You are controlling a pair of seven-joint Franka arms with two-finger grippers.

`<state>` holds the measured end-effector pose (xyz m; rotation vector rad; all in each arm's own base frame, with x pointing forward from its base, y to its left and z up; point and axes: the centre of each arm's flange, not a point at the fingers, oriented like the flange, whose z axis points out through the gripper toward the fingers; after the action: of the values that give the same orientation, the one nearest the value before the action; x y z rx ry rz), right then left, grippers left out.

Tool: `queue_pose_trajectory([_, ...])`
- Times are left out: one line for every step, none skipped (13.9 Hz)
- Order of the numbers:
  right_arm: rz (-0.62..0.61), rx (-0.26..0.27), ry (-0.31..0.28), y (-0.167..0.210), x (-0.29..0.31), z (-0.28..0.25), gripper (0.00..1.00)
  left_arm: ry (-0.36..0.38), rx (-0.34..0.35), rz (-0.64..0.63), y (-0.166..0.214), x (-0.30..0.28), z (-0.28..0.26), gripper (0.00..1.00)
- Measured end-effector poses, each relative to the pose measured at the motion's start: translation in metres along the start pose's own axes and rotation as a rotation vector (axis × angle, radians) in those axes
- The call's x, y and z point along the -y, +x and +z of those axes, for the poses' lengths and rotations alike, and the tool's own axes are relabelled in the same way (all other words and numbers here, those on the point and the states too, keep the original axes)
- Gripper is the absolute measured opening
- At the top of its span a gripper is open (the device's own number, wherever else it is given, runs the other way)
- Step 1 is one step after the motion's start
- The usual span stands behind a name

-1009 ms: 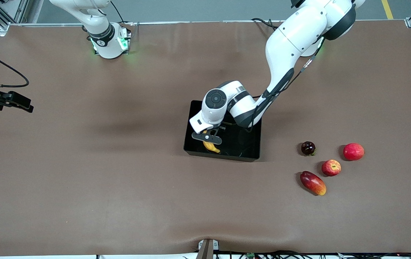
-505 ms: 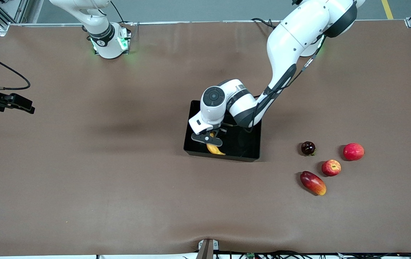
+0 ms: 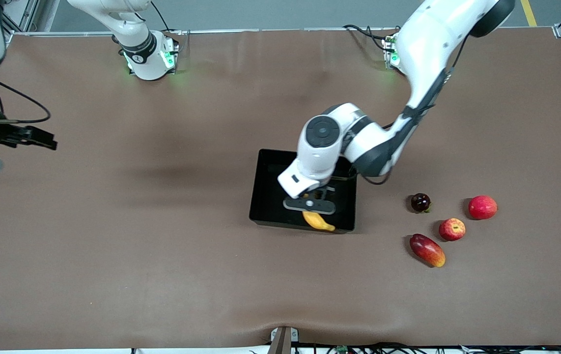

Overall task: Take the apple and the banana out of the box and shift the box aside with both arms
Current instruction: 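Carry the banana out while the right gripper reaches the tray rim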

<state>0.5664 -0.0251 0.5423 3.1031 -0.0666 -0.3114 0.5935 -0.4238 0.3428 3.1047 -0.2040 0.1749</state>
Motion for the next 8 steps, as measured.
queue_pose_trajectory([-0.017, 0.017, 0.002, 0.003, 0.011, 0.007, 1.00, 0.017, 0.006, -0.001, 0.007, 0.019, -0.016, 0.36])
queue_pose_trajectory([-0.033, 0.031, 0.015, 0.006, 0.022, 0.013, 1.00, 0.037, 0.011, 0.008, 0.014, 0.041, -0.029, 0.36])
queue_pose_trajectory([-0.042, 0.042, 0.042, 0.008, 0.033, 0.017, 1.00, 0.058, 0.020, 0.028, 0.022, 0.066, -0.041, 0.36])
queue_pose_trajectory([-0.041, 0.049, 0.070, 0.010, 0.041, 0.020, 1.00, 0.078, 0.034, 0.058, 0.030, 0.095, -0.050, 0.36])
queue_pose_trajectory([-0.029, 0.056, 0.088, 0.010, 0.050, 0.022, 1.00, 0.092, 0.047, 0.093, 0.038, 0.126, -0.057, 0.36])
queue_pose_trajectory([-0.014, 0.065, 0.095, 0.009, 0.063, 0.024, 1.00, 0.102, 0.060, 0.133, 0.046, 0.160, -0.061, 0.36])
queue_pose_trajectory([-0.001, 0.074, 0.095, 0.008, 0.080, 0.027, 1.00, 0.108, 0.071, 0.169, 0.052, 0.194, -0.063, 0.36])
queue_pose_trajectory([0.015, 0.084, 0.091, 0.006, 0.104, 0.031, 1.00, 0.110, 0.081, 0.204, 0.058, 0.228, -0.063, 0.36])
